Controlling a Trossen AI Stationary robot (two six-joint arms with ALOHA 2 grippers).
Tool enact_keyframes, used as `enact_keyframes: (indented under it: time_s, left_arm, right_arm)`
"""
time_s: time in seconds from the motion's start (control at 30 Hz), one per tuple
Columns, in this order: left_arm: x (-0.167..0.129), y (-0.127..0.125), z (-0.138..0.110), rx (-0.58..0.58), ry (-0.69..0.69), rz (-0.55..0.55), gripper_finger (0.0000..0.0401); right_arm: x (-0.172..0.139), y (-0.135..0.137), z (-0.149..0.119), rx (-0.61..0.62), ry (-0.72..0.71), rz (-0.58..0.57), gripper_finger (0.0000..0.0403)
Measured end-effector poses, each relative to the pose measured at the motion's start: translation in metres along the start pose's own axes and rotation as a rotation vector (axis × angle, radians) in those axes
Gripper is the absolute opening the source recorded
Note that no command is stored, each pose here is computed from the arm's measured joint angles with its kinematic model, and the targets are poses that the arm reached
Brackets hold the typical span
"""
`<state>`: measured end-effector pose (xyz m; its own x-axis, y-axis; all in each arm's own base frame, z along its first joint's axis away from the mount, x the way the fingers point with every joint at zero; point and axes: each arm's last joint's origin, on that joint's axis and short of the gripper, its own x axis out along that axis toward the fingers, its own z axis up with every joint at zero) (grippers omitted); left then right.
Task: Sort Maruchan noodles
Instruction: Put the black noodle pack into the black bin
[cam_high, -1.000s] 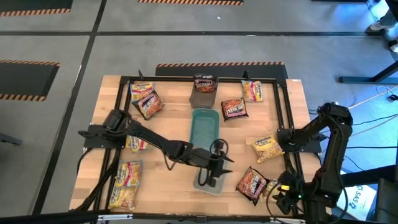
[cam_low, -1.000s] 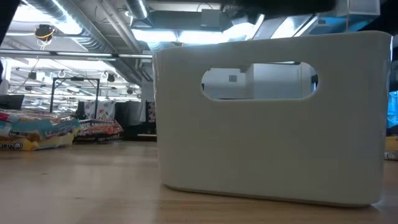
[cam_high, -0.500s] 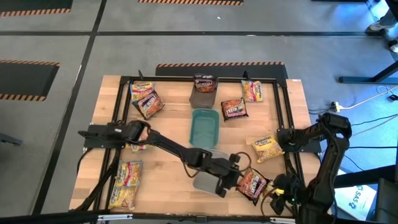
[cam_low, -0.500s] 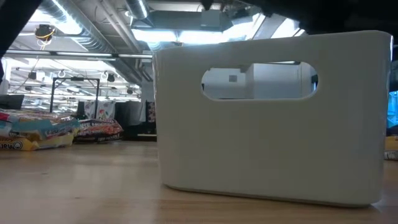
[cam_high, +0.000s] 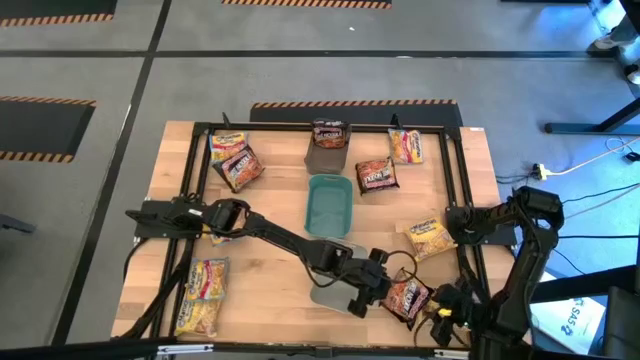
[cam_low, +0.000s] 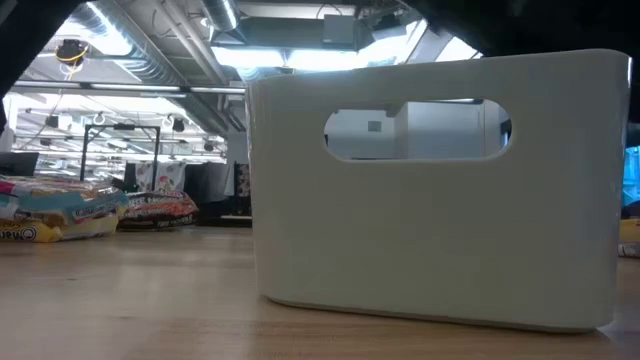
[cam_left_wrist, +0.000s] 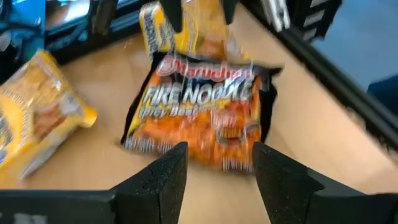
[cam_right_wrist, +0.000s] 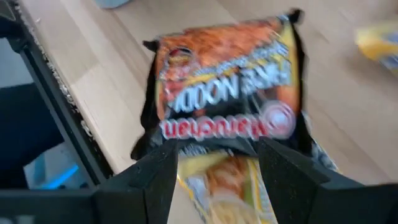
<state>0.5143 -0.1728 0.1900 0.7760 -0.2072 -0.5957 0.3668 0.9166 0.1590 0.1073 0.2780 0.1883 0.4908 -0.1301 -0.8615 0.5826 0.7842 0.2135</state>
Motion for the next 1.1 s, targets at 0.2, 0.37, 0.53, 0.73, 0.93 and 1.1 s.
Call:
enact_keyframes:
  time_s: [0.2, 0.37, 0.53, 0.73, 0.93, 1.1]
  left_arm:
    - [-0.032, -0.006, 0.010, 0.035, 0.124, 0.071, 0.0175]
    - [-0.037, -0.007, 0.007, 0.048, 0.182, 0.097, 0.0175]
    - [-0.037, -0.011, 0.008, 0.052, 0.184, 0.091, 0.0175]
    - [-0.037, -0.015, 0.008, 0.049, 0.183, 0.087, 0.0175]
    - [-0.037, -0.016, 0.009, 0.045, 0.180, 0.086, 0.0175]
    - [-0.037, -0.016, 0.009, 0.044, 0.174, 0.087, 0.0175]
  right_arm:
    - [0.018, 0.012, 0.011, -0.148, 0.146, -0.027, 0.0205]
    - [0.018, 0.010, 0.009, -0.248, 0.176, -0.033, 0.0205]
    - [0.025, 0.015, 0.004, -0.505, 0.154, 0.006, 0.0204]
    - [0.043, 0.020, -0.005, -0.818, 0.083, 0.010, 0.0204]
    - [0.061, 0.019, -0.016, -0.967, 0.077, -0.046, 0.0204]
    - [0.064, 0.019, -0.015, -0.972, 0.033, -0.060, 0.0176]
